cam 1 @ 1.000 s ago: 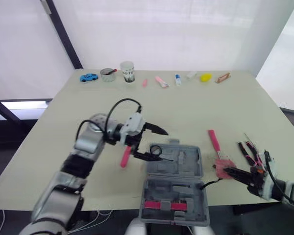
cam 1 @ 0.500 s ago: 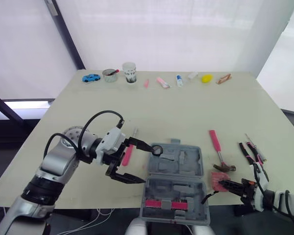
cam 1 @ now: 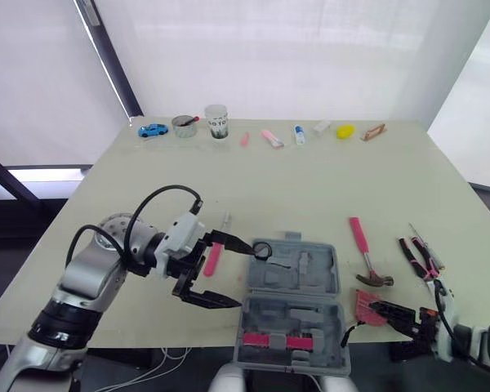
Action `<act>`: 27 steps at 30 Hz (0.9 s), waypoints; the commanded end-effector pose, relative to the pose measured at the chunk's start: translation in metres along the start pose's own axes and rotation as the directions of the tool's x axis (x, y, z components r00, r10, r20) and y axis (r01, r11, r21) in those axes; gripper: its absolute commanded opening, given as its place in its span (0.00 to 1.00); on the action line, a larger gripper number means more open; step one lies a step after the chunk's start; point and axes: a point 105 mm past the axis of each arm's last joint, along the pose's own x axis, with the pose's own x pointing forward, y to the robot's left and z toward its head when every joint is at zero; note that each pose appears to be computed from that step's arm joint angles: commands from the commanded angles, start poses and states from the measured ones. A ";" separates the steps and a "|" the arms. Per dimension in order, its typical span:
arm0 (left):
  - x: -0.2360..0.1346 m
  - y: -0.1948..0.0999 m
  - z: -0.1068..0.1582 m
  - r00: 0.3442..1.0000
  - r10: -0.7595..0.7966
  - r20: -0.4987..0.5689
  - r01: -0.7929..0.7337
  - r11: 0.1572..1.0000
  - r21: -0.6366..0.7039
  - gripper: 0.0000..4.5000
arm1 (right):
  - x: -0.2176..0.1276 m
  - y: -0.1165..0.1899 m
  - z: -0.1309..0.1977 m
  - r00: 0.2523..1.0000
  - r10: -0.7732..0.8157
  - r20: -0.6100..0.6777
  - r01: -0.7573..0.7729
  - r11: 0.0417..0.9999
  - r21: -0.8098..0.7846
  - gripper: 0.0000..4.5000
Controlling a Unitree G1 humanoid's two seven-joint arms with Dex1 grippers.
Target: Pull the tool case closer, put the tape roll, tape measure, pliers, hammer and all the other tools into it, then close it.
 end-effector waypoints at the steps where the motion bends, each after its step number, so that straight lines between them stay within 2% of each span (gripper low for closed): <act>1: -0.003 -0.002 0.007 1.000 -0.004 0.006 0.004 1.000 0.023 1.00 | -0.016 0.001 0.007 1.000 0.006 0.014 -0.002 0.970 -0.243 0.98; 6: -0.004 -0.003 0.008 1.000 -0.001 0.009 0.001 1.000 0.022 1.00 | -0.018 0.010 0.019 0.997 0.059 0.041 -0.023 0.803 -0.595 0.98; 8: -0.003 -0.003 0.009 1.000 -0.002 0.016 0.001 1.000 0.022 1.00 | -0.013 0.014 0.020 0.996 0.087 0.009 -0.050 0.654 -0.755 0.98; 13: -0.002 -0.004 0.009 1.000 -0.001 0.001 0.001 0.999 0.033 1.00 | 0.004 0.015 0.023 0.993 0.086 -0.077 -0.102 0.337 -0.936 0.98; 18: -0.002 -0.007 0.012 1.000 0.000 0.002 0.000 0.999 0.041 1.00 | 0.020 0.016 0.027 0.988 0.082 -0.132 -0.147 0.219 -0.965 0.98; 27: -0.006 -0.010 0.013 1.000 0.020 -0.009 -0.019 0.998 0.053 1.00 | 0.039 0.017 0.026 0.980 0.101 -0.171 -0.188 0.187 -0.964 0.98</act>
